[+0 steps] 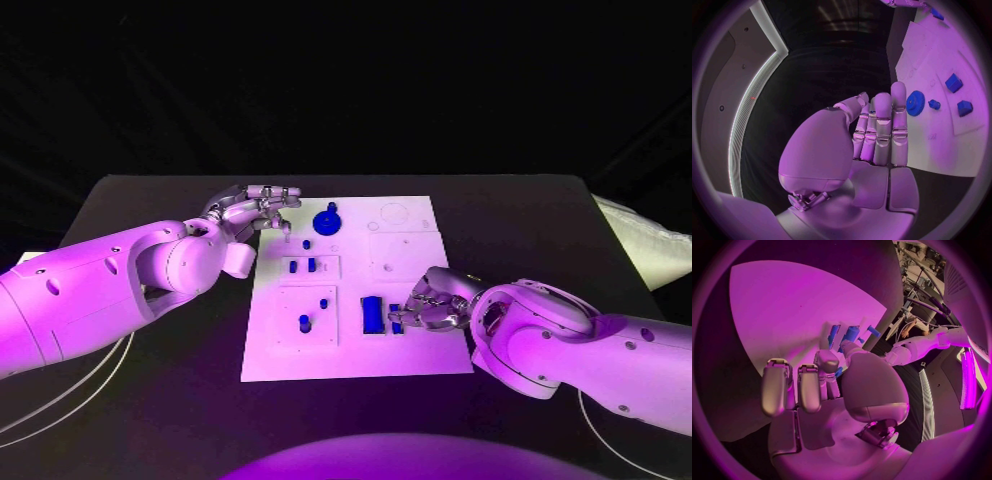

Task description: Assemble the parts on the task board

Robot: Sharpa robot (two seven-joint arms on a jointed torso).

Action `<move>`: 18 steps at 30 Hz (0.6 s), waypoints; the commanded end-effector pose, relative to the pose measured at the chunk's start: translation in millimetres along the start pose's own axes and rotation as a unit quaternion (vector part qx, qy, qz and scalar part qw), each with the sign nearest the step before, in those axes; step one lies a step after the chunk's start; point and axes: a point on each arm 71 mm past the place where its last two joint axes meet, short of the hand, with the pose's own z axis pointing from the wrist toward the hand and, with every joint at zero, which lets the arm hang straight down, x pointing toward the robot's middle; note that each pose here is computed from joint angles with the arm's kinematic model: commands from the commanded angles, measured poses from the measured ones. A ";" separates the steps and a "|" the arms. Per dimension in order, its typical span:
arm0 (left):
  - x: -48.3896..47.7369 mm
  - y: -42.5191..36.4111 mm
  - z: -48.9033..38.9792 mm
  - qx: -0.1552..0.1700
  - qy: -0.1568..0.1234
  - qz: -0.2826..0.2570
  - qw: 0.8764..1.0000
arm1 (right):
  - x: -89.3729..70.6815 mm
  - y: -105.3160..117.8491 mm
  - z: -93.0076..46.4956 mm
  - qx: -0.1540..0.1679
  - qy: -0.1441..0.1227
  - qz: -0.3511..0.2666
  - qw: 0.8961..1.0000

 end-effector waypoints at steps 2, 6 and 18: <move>2.8 -0.6 0.1 0.003 0.011 -0.002 1.000 | 1.2 1.6 -0.1 -0.004 0.003 -0.026 1.000; 2.8 -0.6 0.1 0.003 0.011 -0.002 1.000 | 0.4 1.8 -1.1 -0.007 -0.001 -0.028 1.000; 1.7 -0.6 0.0 0.002 0.010 -0.002 1.000 | -4.5 -4.3 -9.4 -0.022 -0.009 -0.032 0.999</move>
